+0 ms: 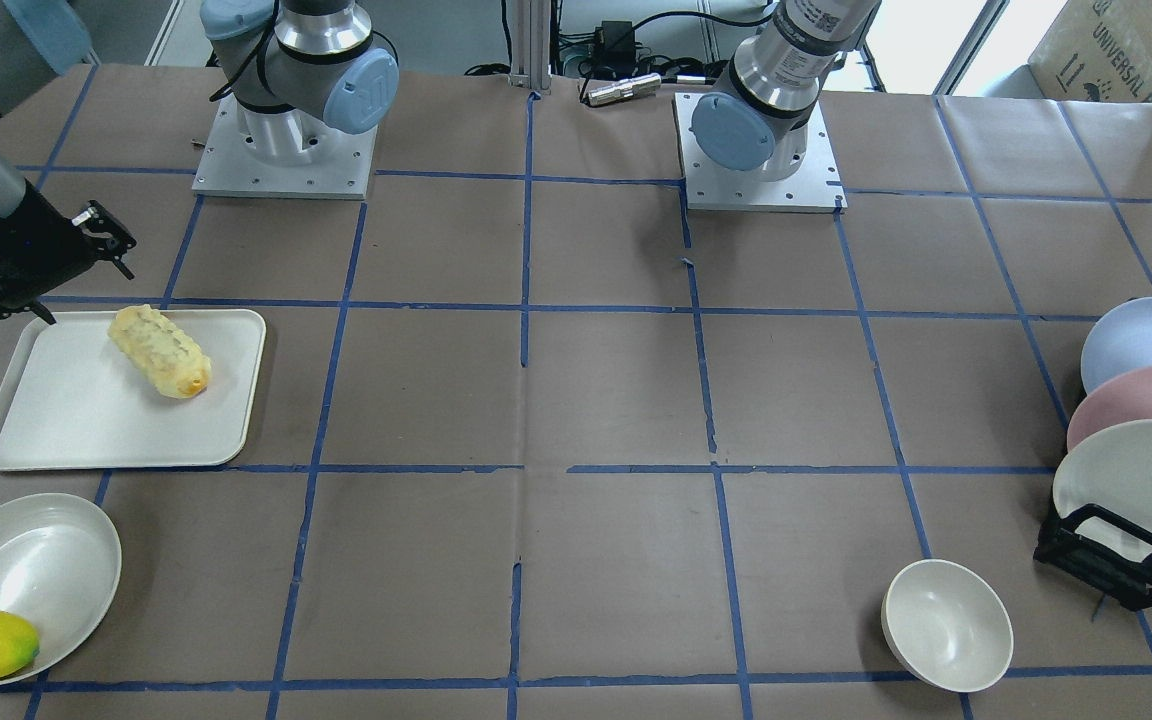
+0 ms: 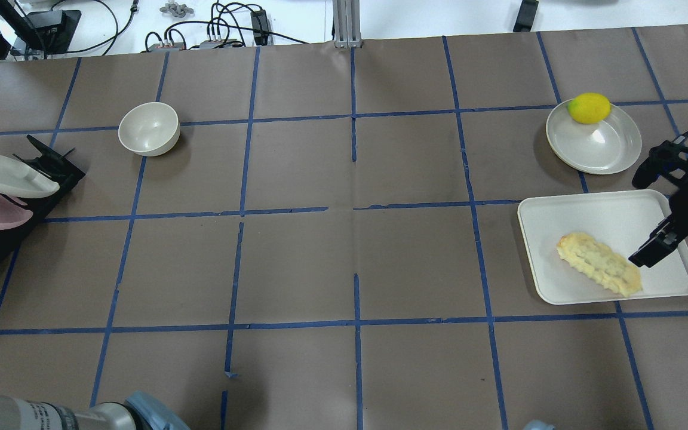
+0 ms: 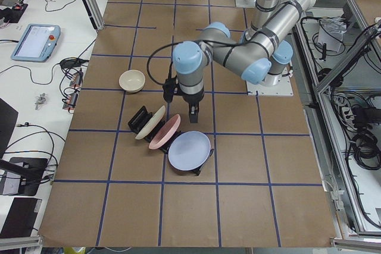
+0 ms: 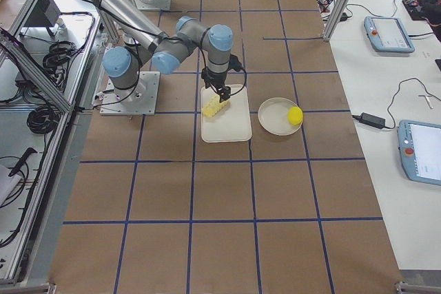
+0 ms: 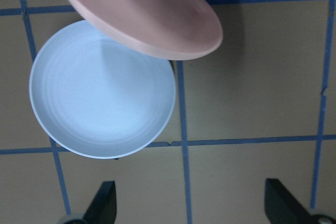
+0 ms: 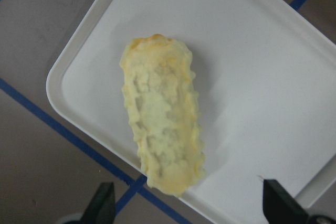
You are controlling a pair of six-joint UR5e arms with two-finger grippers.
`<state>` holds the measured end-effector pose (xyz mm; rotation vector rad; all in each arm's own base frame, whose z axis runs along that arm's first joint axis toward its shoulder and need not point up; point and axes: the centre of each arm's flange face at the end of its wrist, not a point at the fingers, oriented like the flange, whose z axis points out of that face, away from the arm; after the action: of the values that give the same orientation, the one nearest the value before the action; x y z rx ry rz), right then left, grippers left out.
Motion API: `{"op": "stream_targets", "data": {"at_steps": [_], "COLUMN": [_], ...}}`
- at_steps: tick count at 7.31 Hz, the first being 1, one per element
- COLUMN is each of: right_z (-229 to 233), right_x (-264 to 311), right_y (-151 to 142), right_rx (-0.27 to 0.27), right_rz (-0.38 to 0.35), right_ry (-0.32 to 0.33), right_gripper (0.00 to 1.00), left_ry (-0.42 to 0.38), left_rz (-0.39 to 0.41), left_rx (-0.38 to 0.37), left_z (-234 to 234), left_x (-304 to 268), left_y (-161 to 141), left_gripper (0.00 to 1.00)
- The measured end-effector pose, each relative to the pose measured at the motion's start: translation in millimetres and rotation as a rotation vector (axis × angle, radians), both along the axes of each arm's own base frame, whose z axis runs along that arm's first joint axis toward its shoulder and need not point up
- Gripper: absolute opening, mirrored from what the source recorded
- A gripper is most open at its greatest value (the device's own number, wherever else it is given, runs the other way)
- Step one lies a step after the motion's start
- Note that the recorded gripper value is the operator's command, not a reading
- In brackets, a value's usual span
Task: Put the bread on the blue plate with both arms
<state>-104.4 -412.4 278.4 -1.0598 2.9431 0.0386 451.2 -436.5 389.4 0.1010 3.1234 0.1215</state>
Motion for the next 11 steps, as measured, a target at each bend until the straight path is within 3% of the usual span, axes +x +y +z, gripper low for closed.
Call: {"op": "stream_targets", "data": {"at_steps": [1, 4, 7, 9, 10, 11], "right_z": [-17.7, -56.7, -74.3, -85.7, -90.7, -92.8], "right_x": [9.4, 16.7, 6.6, 10.5, 13.4, 14.8], "right_y": [4.0, 4.5, -11.9, -6.5, -2.1, 0.2], "right_rx": [-0.039, -0.043, -0.092, -0.078, -0.068, -0.063], "right_rz": [-0.019, -0.023, 0.063, 0.066, 0.059, 0.051], "right_ry": [-0.042, -0.103, -0.074, -0.085, -0.093, -0.097], "right_gripper": [1.0, 1.0, 1.0, 0.99, 0.88, 0.5], "left_ry": [-0.002, 0.064, 0.109, 0.122, 0.122, 0.132], "left_rz": [-0.01, 0.005, -0.009, -0.007, -0.004, -0.002], "left_rx": [-0.011, 0.013, 0.031, 0.022, 0.017, 0.019], "left_z": [-16.7, -94.8, -133.3, -141.2, -137.2, -142.3], "left_x": [42.5, 122.8, 129.5, 127.9, 129.7, 132.7], "left_y": [5.5, 17.2, 2.6, -9.3, -11.4, -13.7], "left_gripper": [0.99, 0.99, 0.89, 0.88, 0.86, 0.81]}}
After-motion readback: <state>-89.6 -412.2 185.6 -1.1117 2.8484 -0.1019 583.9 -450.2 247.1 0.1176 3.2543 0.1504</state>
